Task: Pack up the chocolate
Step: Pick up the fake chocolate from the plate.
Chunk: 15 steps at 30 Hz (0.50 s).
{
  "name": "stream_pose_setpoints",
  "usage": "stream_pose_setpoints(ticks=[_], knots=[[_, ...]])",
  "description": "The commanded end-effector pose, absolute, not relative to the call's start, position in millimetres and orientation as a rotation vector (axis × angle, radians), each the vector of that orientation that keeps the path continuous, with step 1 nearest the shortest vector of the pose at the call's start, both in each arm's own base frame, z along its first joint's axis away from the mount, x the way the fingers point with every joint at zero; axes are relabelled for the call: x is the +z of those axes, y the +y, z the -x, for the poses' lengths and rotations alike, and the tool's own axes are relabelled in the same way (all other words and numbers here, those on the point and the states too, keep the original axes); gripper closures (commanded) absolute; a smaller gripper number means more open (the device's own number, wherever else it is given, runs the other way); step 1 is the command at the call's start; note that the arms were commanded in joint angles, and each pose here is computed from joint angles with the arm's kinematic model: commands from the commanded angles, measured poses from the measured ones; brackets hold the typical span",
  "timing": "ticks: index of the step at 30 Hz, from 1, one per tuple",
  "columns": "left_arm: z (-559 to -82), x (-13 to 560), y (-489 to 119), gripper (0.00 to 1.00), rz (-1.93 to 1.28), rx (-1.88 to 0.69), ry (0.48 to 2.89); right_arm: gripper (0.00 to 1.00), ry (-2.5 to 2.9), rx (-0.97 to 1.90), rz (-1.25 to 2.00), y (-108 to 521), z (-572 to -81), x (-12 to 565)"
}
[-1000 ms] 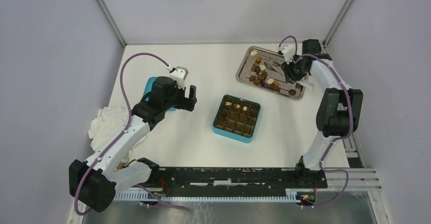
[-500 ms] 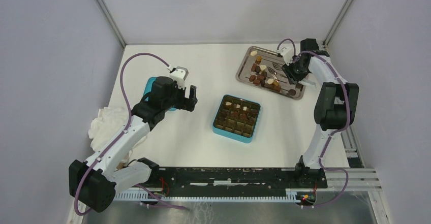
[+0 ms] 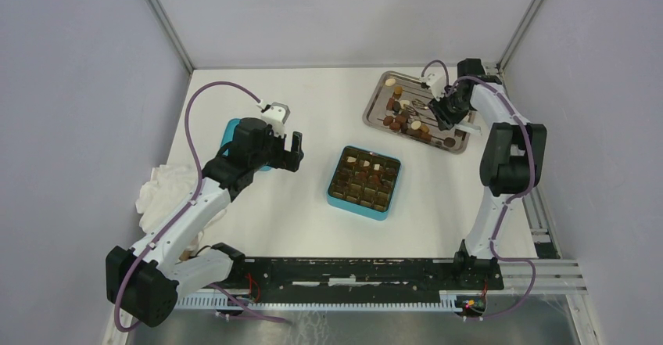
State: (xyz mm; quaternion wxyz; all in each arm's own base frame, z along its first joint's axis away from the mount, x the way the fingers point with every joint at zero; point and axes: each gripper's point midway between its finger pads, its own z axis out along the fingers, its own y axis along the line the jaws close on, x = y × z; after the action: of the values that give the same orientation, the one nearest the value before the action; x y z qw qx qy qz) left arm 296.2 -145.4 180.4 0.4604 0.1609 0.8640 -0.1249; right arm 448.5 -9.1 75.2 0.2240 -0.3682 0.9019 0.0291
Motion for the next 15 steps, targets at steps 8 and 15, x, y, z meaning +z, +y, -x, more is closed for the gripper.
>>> stream_pose_setpoints(ticks=[8,15], knots=[[-302.0,196.5,-147.4,0.02,-0.434,-0.306,2.057,0.53,2.438,0.122,0.993,9.4,-477.5,83.6],[-302.2,196.2,-147.4,0.02,-0.433,-0.305,2.058,0.53,2.436,0.119,0.969,10.1,-486.4,83.4]])
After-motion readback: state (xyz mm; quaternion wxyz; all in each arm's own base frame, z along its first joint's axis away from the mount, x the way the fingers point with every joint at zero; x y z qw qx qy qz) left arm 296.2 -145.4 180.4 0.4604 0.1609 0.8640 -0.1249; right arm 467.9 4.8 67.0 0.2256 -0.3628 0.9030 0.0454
